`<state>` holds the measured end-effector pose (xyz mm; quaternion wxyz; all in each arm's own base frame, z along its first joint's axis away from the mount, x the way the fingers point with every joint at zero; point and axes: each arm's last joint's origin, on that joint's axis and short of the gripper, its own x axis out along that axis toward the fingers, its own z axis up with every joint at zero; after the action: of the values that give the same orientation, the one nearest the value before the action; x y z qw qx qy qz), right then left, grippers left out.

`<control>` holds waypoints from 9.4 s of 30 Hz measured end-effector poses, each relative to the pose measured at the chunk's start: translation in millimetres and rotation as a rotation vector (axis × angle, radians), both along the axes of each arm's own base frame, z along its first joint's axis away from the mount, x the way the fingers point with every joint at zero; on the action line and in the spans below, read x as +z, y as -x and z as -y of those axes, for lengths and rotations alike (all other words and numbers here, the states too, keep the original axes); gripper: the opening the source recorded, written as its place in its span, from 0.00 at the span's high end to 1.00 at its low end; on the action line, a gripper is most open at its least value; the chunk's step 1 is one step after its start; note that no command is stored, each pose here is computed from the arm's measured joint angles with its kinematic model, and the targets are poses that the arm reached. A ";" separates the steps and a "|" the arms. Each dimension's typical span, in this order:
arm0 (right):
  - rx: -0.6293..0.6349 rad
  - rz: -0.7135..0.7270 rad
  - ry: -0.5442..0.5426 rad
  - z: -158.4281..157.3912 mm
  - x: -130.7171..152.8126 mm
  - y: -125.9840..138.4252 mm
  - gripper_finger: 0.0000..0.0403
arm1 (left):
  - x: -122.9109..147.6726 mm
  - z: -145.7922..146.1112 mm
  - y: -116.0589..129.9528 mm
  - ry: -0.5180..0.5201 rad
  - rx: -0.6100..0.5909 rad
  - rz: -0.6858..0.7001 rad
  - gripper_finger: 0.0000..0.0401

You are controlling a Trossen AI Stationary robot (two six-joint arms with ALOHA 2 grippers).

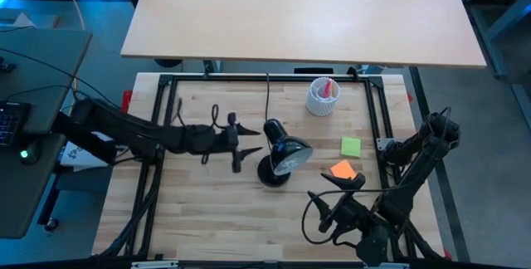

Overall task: Screw lightbulb
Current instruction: Remove the lightbulb from the desk lamp

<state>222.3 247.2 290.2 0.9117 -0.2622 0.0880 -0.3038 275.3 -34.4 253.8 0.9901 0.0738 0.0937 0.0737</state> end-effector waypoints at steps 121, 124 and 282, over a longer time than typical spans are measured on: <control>0.209 0.025 -0.359 37.9 13.9 -65.5 0.26 | -24.4 -16.6 -36.2 0.012 0.082 -0.091 0.63; 0.209 0.024 -0.357 37.9 13.9 -65.5 0.26 | -24.3 -16.6 -36.2 0.012 0.081 -0.090 0.55; 0.029 -0.534 -0.597 52.6 -25.0 -37.9 0.26 | 5.3 1.6 43.2 0.040 0.186 -0.075 0.37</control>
<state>260.1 194.6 265.2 0.8971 -0.0569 0.4025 -0.1730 232.1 -36.0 259.1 0.9761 0.0479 0.1387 0.1604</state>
